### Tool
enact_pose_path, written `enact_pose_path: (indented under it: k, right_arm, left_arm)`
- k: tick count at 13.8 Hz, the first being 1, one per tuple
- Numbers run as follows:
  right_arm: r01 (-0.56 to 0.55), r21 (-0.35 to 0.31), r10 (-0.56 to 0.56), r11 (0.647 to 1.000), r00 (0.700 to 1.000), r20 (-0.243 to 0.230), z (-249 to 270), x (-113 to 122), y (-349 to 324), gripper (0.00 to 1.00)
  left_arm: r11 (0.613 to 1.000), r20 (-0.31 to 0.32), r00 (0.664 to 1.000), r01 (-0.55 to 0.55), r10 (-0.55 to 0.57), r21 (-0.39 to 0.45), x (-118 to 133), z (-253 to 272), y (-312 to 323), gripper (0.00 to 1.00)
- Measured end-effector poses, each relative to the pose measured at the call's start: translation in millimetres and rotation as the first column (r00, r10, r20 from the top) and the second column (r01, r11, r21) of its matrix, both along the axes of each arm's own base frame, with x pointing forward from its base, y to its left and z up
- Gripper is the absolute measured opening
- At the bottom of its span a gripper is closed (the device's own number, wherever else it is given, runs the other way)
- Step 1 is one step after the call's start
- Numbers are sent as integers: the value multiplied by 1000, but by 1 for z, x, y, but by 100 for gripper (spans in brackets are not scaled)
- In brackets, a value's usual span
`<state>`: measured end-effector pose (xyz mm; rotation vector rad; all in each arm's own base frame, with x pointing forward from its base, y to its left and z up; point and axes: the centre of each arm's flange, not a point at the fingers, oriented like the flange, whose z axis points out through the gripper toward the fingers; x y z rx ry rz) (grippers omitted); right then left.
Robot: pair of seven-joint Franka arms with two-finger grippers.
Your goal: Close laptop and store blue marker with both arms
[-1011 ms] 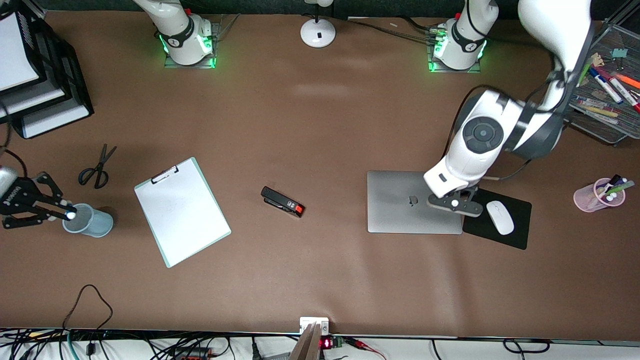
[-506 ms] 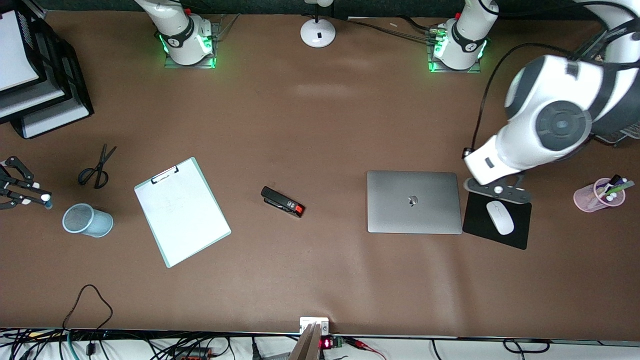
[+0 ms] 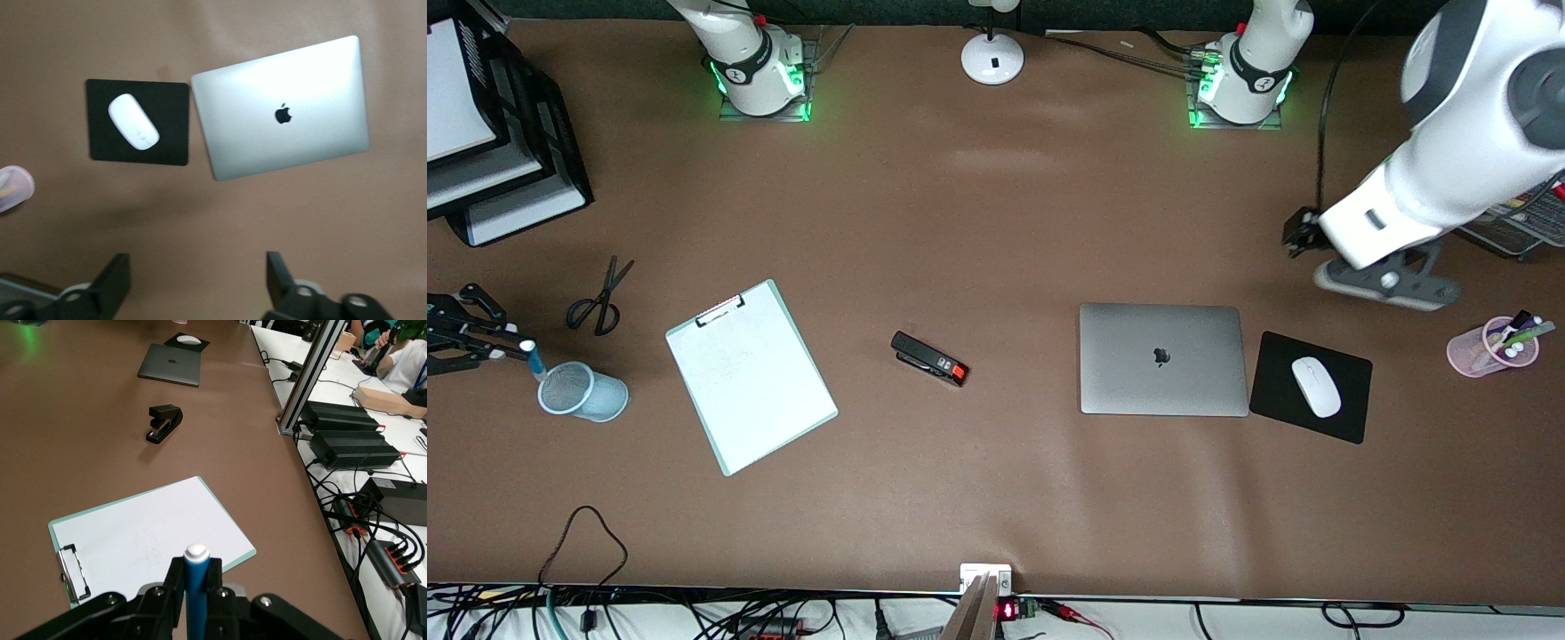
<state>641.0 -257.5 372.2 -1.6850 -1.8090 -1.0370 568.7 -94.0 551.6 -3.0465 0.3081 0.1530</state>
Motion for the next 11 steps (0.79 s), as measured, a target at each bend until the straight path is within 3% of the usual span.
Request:
enact_pose_path:
  k: [3,6,11]
  right_arm:
    - [-15,4,15,1000,1000,22,-12,6,-2,17]
    - [-25,-2,25,1000,999,42,-25,9,-12,17]
    - [-36,2,36,999,998,53,-46,6,-23,17]
  left_arm:
    - [999,53,997,-50,50,-9,-20,18,32,100]
    - [994,54,995,-85,88,-67,-22,17,42,100]
    - [993,48,993,-100,104,-69,-24,18,51,100]
